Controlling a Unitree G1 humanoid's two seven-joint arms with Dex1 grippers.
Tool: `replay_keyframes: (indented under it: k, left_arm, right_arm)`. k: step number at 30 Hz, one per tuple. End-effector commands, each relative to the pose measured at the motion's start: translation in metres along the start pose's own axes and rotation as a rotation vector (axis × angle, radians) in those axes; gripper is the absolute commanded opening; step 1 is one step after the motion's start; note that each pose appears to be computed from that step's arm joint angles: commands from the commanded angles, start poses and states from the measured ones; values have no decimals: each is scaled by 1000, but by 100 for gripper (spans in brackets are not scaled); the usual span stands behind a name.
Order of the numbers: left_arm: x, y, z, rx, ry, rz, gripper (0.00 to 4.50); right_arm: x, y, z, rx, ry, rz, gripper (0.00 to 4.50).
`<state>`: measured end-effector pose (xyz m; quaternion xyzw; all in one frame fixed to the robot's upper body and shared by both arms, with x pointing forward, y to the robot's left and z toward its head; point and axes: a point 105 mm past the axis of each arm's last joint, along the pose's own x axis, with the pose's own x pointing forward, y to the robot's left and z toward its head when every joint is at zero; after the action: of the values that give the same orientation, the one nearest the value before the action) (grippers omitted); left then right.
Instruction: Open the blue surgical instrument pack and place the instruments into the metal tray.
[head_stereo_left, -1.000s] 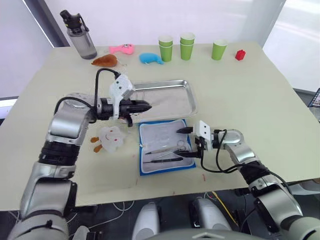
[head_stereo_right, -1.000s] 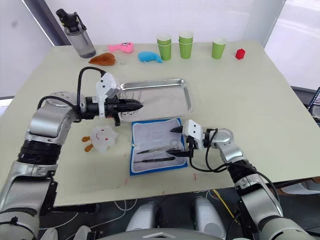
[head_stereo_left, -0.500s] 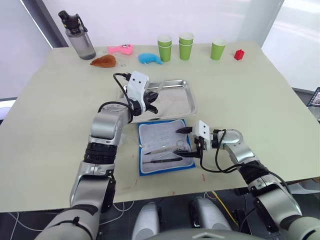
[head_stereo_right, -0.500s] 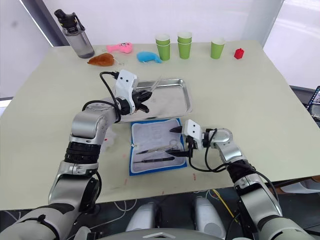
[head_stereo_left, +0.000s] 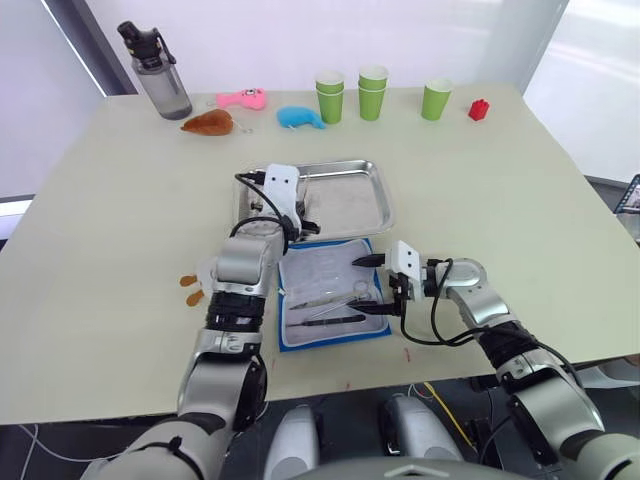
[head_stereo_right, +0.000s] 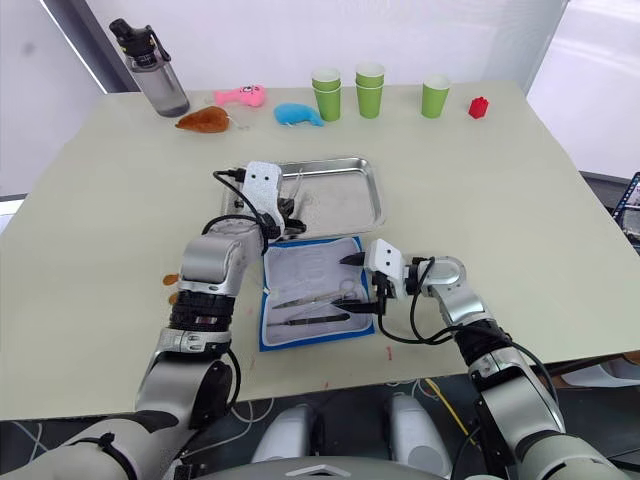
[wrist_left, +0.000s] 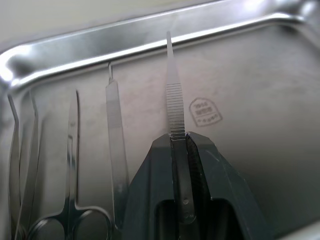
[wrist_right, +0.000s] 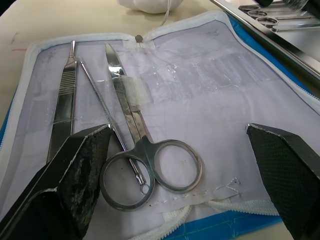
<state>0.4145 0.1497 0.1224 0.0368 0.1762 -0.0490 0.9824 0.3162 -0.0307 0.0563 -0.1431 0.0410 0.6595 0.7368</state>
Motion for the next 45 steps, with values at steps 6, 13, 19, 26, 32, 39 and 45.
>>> replay_keyframes:
  k: [6, 13, 19, 26, 32, 39, 45]
  left_arm:
    - [-1, 8, -2, -10, 6, 35, 20]
    - [-2, 16, -8, 14, 25, 47, 20]
    - [-2, 11, -12, 0, 37, 32, 20]
    - [-2, 14, -10, 21, 18, 62, 20]
    - [-2, 11, -11, -13, 13, 42, 20]
    - [-3, 13, -10, -15, 7, 70, 115]
    - [-3, 12, -7, -19, -8, 68, 115]
  right_arm:
    - [2, 26, -48, 129, 142, 48, 450]
    - [5, 28, -47, 127, 137, 51, 450]
    - [6, 27, -47, 125, 137, 50, 450]
    - [4, 27, -48, 126, 139, 47, 450]
    - [4, 26, -47, 125, 140, 47, 450]
    - [3, 26, -48, 125, 142, 47, 450]
    - [4, 26, -48, 125, 140, 46, 450]
